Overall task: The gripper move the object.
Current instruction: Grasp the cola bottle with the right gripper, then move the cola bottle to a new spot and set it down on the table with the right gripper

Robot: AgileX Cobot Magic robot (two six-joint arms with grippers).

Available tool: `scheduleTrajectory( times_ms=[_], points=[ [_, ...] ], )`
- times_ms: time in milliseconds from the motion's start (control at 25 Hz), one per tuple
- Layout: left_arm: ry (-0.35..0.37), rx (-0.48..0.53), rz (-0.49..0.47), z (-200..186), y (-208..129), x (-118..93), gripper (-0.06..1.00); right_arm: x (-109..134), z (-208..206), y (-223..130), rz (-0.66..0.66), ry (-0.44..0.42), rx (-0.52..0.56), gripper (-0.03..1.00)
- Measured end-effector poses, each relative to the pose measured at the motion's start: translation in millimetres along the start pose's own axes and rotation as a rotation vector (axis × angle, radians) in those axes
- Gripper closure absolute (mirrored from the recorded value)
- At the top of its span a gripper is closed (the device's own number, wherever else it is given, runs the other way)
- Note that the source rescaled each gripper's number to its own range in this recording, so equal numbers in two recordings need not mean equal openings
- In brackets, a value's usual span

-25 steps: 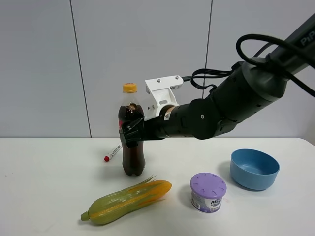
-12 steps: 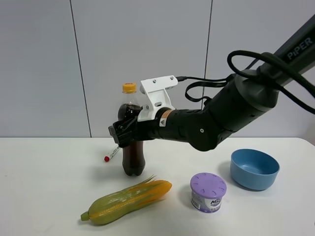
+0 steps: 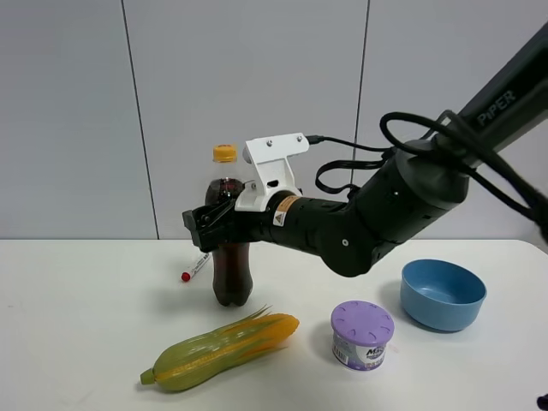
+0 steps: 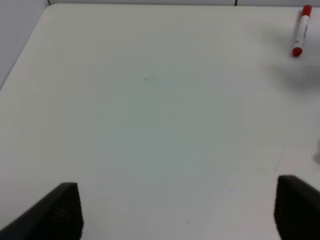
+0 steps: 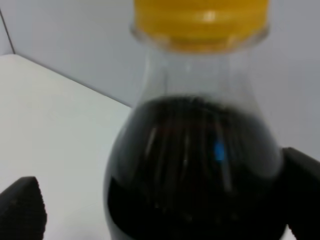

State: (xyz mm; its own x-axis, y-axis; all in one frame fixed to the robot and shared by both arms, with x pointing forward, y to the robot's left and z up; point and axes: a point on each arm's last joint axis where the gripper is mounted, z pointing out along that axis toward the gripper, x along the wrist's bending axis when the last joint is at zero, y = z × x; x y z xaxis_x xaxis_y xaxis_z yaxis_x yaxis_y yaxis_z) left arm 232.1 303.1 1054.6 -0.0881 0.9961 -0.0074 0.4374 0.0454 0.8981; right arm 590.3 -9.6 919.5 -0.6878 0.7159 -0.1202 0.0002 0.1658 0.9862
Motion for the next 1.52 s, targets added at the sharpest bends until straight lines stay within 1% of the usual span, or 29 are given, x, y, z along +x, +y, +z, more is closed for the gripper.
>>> scheduleTrajectory(
  times_ms=[360,440,480,560,600,640,680,720,960,1120,1240,1320,1440,1520],
  points=[
    [0.000,0.000,0.000,0,0,0,-0.06,0,19,-7,-0.013,0.009,-0.027,0.04],
    [0.000,0.000,0.000,0,0,0,-0.06,1,20,-11,-0.013,0.011,-0.018,0.07],
    [0.000,0.000,0.000,0,0,0,-0.06,1,21,-12,-0.013,0.011,-0.016,0.11],
    [0.000,0.000,0.000,0,0,0,-0.06,1,21,-13,-0.013,0.011,-0.016,0.27],
    [0.000,0.000,0.000,0,0,0,-0.06,1,21,-12,-0.012,0.009,-0.018,0.41],
    [0.000,0.000,0.000,0,0,0,-0.06,1,21,-12,-0.012,0.009,-0.021,0.59],
    [0.000,0.000,0.000,0,0,0,-0.06,1,21,-12,-0.013,0.009,-0.025,0.80],
    [0.000,0.000,0.000,0,0,0,-0.06,1,21,-11,-0.015,0.010,-0.028,0.97],
    [0.000,0.000,0.000,0,0,0,-0.06,1,21,-10,-0.014,0.010,-0.028,0.97],
    [0.000,0.000,0.000,0,0,0,-0.06,-1,17,2,-0.020,0.008,0.015,0.97],
    [0.000,0.000,0.000,0,0,0,-0.06,-5,9,30,-0.051,0.002,0.062,0.97],
    [0.000,0.000,0.000,0,0,0,-0.06,-9,-2,59,-0.089,-0.006,0.071,0.97],
    [0.000,0.000,0.000,0,0,0,-0.06,-15,-20,102,-0.138,-0.021,0.050,0.97],
    [0.000,0.000,0.000,0,0,0,-0.06,-17,-32,125,-0.158,-0.029,0.034,0.97]
  ],
)
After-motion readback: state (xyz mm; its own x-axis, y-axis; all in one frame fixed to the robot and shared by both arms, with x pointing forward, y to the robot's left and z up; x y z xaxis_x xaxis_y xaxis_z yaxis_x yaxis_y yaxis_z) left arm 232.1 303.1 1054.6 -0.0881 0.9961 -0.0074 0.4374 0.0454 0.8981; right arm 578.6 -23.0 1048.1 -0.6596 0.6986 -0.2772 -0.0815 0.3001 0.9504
